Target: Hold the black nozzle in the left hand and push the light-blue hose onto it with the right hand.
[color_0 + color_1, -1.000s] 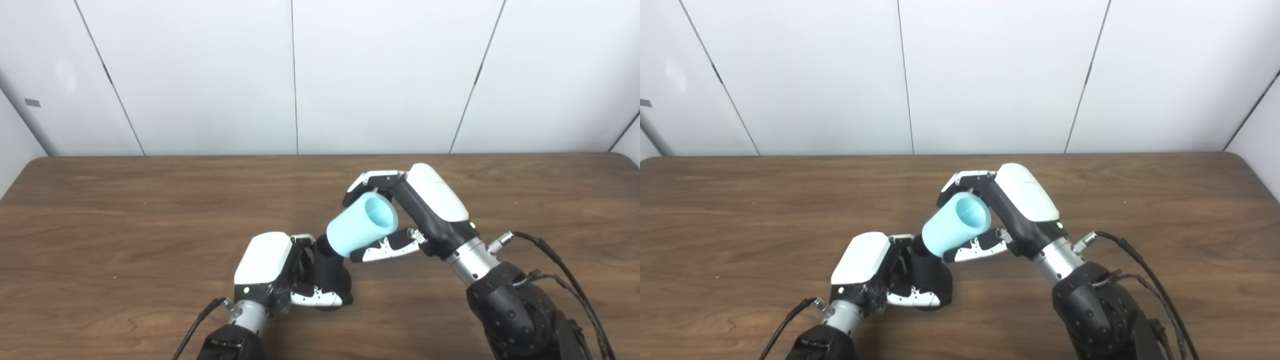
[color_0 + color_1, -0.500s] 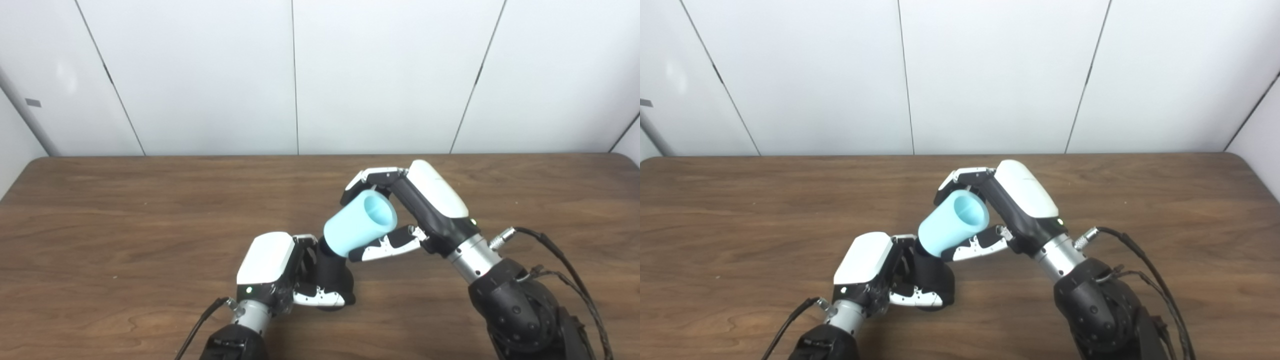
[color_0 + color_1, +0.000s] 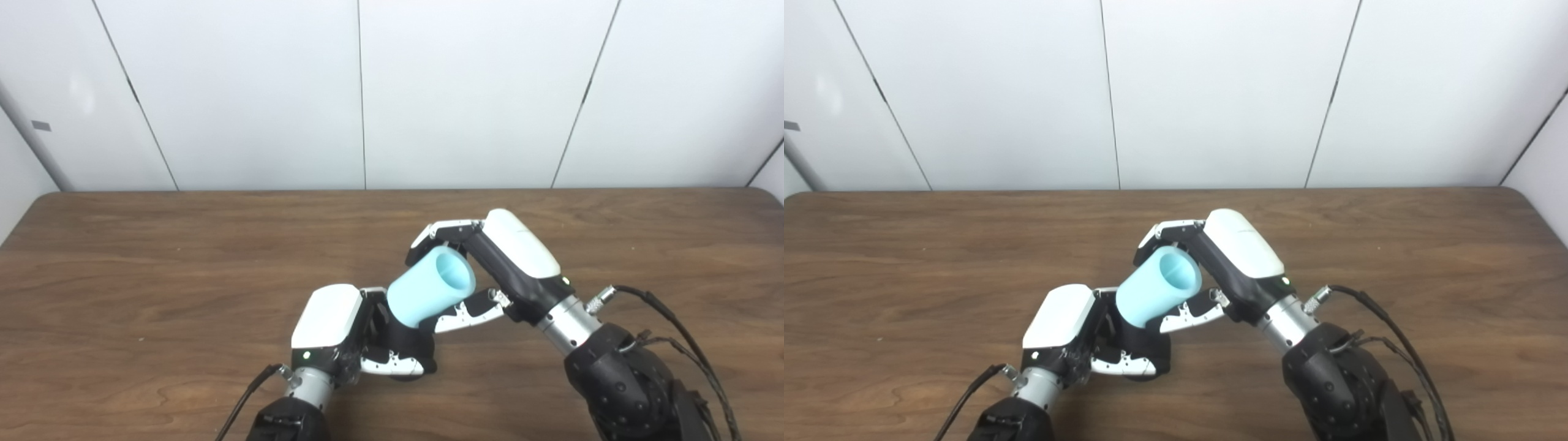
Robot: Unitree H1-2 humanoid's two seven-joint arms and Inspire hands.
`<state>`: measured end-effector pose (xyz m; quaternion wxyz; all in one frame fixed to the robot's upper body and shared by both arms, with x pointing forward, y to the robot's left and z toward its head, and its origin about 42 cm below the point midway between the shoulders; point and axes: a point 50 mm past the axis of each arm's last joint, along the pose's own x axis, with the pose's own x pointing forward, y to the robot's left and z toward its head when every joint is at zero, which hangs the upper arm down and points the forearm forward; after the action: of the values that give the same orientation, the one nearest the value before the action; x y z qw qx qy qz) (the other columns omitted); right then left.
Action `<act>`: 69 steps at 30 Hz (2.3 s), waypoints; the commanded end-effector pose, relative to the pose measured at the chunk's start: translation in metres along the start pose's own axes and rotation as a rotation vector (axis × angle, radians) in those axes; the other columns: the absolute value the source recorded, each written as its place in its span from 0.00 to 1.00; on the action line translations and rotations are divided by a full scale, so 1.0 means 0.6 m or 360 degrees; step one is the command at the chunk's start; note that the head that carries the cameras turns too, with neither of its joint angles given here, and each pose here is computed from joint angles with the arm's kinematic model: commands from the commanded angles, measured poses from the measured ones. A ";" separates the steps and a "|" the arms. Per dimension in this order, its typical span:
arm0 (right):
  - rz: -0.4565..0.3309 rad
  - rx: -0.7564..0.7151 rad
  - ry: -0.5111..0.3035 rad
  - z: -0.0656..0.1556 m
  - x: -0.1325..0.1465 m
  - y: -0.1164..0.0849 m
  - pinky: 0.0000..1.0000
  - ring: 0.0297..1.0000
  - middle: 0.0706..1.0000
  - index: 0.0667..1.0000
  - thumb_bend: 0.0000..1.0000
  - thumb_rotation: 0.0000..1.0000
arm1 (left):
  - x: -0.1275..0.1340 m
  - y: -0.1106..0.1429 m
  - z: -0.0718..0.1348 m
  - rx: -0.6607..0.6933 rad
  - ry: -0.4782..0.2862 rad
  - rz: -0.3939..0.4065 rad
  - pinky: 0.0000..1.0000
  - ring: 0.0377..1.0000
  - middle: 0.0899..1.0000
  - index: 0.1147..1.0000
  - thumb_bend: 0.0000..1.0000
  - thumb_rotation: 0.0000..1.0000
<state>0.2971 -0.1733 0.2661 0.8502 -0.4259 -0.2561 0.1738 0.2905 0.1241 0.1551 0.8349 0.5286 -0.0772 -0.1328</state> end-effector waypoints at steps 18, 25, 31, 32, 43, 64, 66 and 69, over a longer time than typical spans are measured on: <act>-0.0047 -0.0068 -0.0075 0.011 0.019 -0.002 0.30 0.39 0.49 0.50 0.49 0.00 | -0.010 -0.041 0.022 0.0084 -0.0065 -0.0203 0.37 0.40 0.39 0.45 0.50 0.00; -0.0065 -0.0096 -0.0094 0.008 0.032 -0.018 0.30 0.39 0.49 0.49 0.49 0.00 | -0.016 -0.056 0.026 0.0117 -0.0071 -0.0249 0.35 0.40 0.39 0.45 0.50 0.00; -0.0081 -0.0131 -0.0081 0.006 0.041 -0.029 0.31 0.38 0.48 0.49 0.49 0.00 | -0.016 -0.062 0.035 0.0122 -0.0086 -0.0240 0.38 0.41 0.42 0.43 0.51 0.00; -0.0078 -0.0134 -0.0082 0.007 0.041 -0.030 0.32 0.38 0.48 0.49 0.49 0.00 | -0.016 -0.063 0.036 0.0126 -0.0091 -0.0239 0.37 0.41 0.41 0.44 0.50 0.00; 0.0132 -0.0261 -0.0040 0.010 0.048 -0.057 0.31 0.37 0.47 0.50 0.49 0.00 | -0.020 -0.070 0.043 0.0130 -0.0109 -0.0277 0.37 0.41 0.41 0.44 0.50 0.00; 0.0537 -0.0459 -0.0032 0.009 0.036 -0.050 0.28 0.36 0.47 0.53 0.49 0.00 | -0.020 -0.058 0.047 0.0139 -0.0098 -0.0274 0.35 0.39 0.39 0.44 0.50 0.00; 0.0556 -0.0470 -0.0037 0.012 0.039 -0.049 0.29 0.36 0.47 0.53 0.49 0.00 | -0.021 -0.057 0.047 0.0135 -0.0097 -0.0273 0.35 0.39 0.39 0.45 0.50 0.00; 0.0612 -0.0491 -0.0031 0.016 0.043 -0.050 0.31 0.36 0.46 0.52 0.49 0.00 | -0.021 -0.056 0.046 0.0149 -0.0098 -0.0275 0.34 0.39 0.38 0.45 0.50 0.00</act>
<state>0.3142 -0.1705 0.3039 0.7440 -0.5672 -0.2205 0.2760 0.2795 0.0985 0.1553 0.8019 0.5685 -0.0976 -0.1556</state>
